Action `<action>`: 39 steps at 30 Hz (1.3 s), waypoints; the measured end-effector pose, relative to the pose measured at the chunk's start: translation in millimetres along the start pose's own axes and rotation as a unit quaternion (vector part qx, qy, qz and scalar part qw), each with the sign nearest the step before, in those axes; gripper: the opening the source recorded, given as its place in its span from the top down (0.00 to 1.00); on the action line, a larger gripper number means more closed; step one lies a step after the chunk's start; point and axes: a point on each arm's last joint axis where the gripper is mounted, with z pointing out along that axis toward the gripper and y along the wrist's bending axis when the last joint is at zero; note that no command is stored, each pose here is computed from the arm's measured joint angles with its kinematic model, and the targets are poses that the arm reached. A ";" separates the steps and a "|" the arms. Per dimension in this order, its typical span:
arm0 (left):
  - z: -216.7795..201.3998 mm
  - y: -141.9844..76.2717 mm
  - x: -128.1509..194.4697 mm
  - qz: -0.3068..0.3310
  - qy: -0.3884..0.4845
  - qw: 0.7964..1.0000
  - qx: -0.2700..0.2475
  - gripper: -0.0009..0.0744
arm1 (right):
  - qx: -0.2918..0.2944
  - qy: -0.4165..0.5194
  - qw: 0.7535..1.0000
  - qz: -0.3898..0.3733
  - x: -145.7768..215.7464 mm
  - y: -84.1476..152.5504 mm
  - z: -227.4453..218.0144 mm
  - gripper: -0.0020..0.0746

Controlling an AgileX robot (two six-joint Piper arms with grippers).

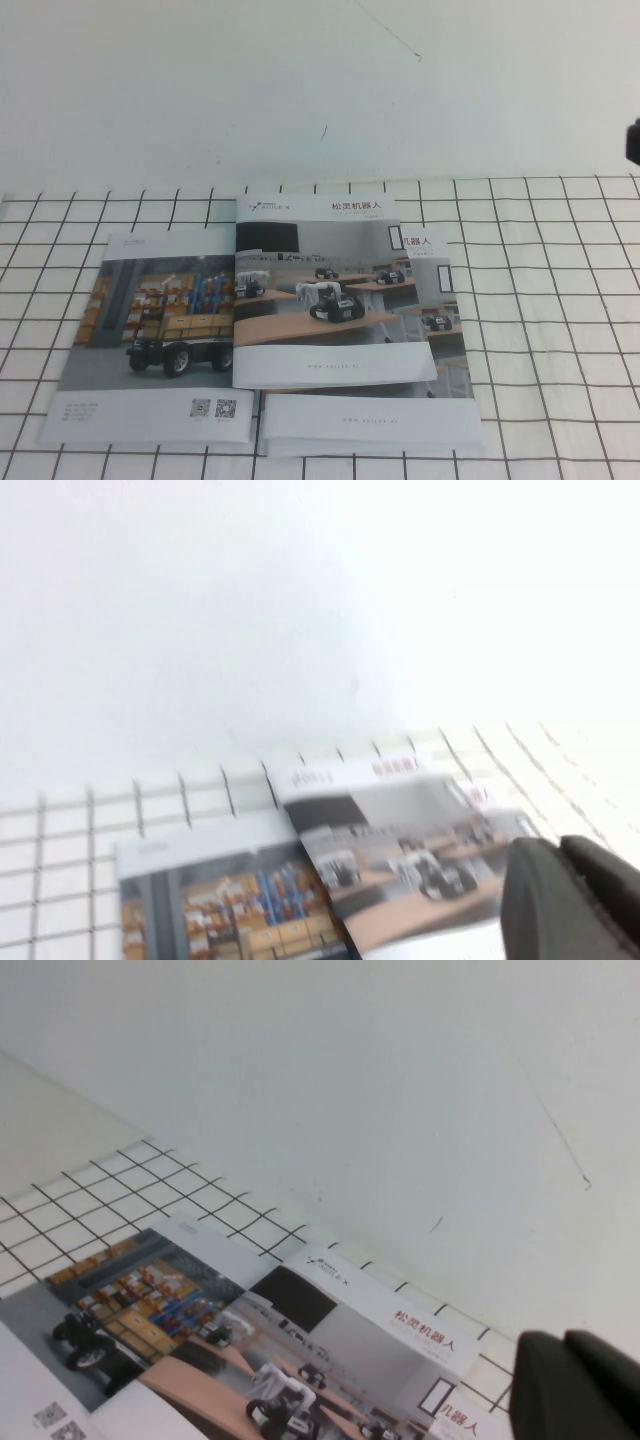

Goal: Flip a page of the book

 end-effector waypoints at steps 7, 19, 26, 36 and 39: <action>-28.0 -2.7 40.3 -0.015 -0.033 0.999 -0.005 0.99 | 0.018 -0.012 1.000 -0.018 38.3 28.0 -42.7 0.97; 31.3 26.6 113.3 -0.048 0.007 0.998 -0.031 0.99 | 0.045 0.008 0.997 -0.070 113.0 50.6 -65.1 0.97; 50.9 37.1 155.3 -0.063 0.055 0.996 -0.045 0.99 | 0.024 0.052 0.997 -0.050 144.1 55.3 -58.2 0.97; 65.1 44.0 214.0 -0.109 0.138 0.983 -0.048 0.99 | 0.007 0.090 0.995 -0.032 170.8 60.2 -54.3 0.97; 66.2 44.5 217.6 -0.121 0.125 0.984 -0.047 0.99 | 0.003 0.094 0.995 -0.031 173.1 61.1 -54.1 0.97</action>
